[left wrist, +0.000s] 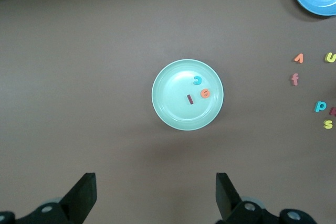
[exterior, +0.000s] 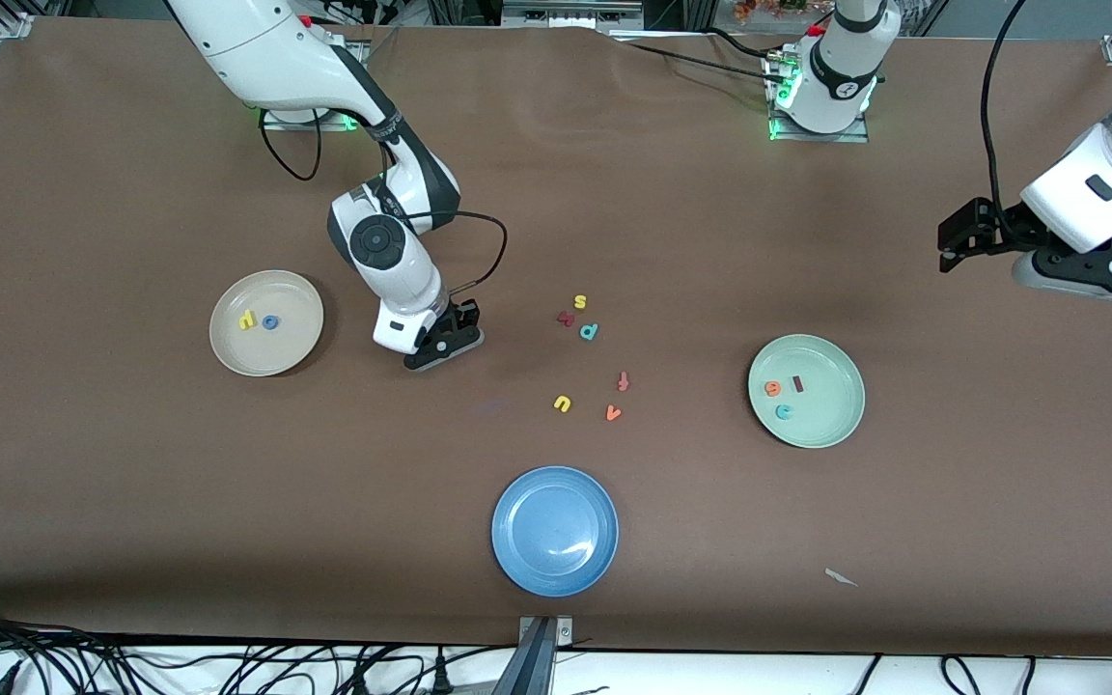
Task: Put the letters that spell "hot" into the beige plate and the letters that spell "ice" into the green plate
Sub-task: 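Lift the orange f and carry it toward the beige plate with the right gripper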
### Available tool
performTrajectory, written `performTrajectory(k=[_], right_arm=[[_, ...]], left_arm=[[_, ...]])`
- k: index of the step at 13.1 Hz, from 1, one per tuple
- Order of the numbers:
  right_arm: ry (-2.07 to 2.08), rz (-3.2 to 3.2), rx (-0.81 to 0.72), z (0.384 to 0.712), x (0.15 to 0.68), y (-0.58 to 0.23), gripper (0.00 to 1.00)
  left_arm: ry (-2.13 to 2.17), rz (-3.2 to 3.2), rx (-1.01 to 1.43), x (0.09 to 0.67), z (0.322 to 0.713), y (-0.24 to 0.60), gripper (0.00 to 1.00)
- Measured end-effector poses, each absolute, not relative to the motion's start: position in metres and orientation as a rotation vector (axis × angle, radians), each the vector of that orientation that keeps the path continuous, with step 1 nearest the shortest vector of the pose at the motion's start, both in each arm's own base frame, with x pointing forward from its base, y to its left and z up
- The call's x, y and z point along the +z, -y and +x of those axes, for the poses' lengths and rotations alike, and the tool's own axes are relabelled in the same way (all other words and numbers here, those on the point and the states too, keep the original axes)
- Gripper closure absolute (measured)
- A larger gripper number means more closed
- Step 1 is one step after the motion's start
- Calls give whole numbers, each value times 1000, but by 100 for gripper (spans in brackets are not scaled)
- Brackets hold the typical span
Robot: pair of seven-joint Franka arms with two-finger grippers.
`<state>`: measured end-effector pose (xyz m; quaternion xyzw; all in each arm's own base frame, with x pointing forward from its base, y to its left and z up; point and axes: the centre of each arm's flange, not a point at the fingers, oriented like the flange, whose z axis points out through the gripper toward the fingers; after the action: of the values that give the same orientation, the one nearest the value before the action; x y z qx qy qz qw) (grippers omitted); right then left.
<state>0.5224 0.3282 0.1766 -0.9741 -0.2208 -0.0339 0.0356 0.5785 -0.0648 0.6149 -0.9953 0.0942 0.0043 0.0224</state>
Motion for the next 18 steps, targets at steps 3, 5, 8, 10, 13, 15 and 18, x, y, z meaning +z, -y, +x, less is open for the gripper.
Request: performTrajectory(k=[3, 5, 8, 10, 13, 15, 18], right_arm=[[677, -2993, -105, 523, 177, -328, 61], [677, -2989, -120, 523, 177, -329, 61], [677, -2985, -130, 523, 178, -330, 63], [677, -2985, -131, 524, 178, -330, 65], [676, -2985, -133, 524, 178, -330, 76], [676, -2984, -135, 524, 178, -330, 81], [667, -2986, -139, 525, 179, -329, 81]], left_arm=[[-289, -3081, 7, 620, 566, 63, 0], [-289, -3079, -4, 627, 554, 63, 0], [-266, -3081, -32, 629, 547, 54, 0], [-245, -3114, -12, 621, 548, 49, 0], [-226, -3172, 32, 609, 546, 55, 0], [-217, -3173, 39, 608, 546, 56, 0], [-220, -3172, 72, 606, 543, 61, 0]])
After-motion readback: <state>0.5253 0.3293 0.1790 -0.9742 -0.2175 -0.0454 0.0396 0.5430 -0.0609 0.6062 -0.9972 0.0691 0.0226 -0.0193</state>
